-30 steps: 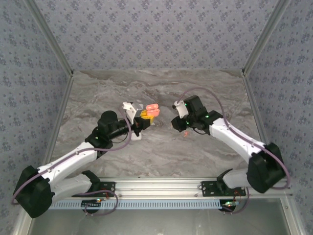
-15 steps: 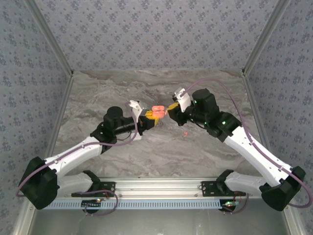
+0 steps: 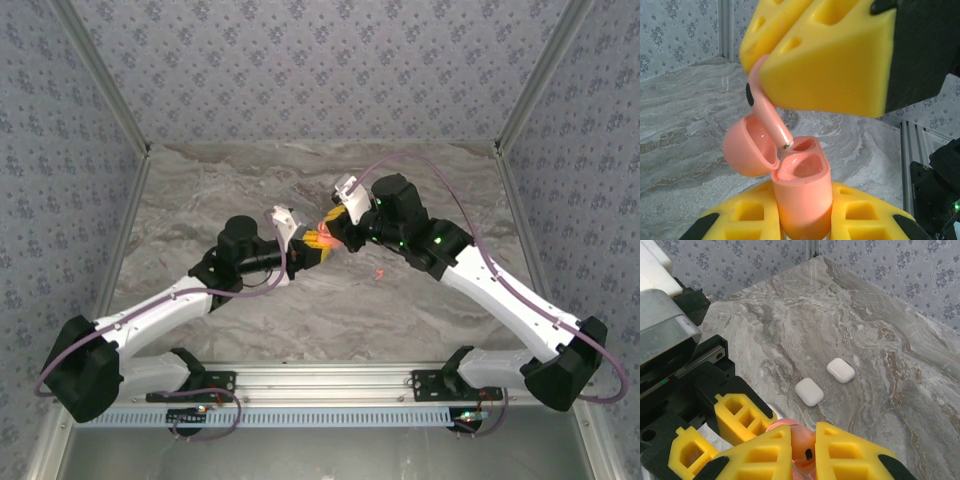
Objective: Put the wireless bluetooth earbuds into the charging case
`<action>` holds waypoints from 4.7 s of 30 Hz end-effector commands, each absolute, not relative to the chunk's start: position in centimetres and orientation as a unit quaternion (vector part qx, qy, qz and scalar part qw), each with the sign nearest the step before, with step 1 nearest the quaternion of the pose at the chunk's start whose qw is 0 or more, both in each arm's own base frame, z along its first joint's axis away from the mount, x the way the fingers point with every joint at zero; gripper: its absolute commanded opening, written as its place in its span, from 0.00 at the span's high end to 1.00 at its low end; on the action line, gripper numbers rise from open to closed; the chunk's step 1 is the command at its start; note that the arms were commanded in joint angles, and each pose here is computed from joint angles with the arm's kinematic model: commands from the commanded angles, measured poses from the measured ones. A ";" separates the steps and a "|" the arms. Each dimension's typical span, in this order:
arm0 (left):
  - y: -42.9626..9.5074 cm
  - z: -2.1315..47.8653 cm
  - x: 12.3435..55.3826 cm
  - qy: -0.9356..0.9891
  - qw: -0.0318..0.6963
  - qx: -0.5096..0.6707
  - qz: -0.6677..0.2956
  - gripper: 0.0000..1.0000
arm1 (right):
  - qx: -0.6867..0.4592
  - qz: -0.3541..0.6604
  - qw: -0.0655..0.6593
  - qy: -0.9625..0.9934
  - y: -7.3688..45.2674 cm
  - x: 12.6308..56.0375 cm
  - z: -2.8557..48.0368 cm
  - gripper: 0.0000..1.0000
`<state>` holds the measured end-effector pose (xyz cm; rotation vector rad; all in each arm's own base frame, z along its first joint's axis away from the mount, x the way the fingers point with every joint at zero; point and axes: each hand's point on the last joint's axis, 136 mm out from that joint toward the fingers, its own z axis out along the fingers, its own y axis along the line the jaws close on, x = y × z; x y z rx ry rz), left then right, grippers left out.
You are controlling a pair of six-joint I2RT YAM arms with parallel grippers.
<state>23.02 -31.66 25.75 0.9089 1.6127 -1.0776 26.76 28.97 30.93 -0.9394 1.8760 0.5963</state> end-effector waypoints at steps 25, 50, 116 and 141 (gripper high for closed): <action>-31.8 27.9 22.7 0.635 0.505 0.377 -0.446 1.00 | -0.401 0.264 0.422 0.769 29.7 25.2 28.1 0.85; -30.2 30.1 21.7 0.599 0.556 0.365 -0.446 1.00 | -0.204 0.304 0.448 0.816 20.6 27.9 31.9 0.20; -28.3 32.0 21.0 0.590 0.591 0.344 -0.429 1.00 | -0.122 0.060 0.117 0.984 18.4 30.2 3.0 0.78; -29.9 31.5 20.8 0.567 0.571 0.346 -0.483 1.00 | -0.301 0.237 0.522 0.762 22.1 25.5 33.7 0.79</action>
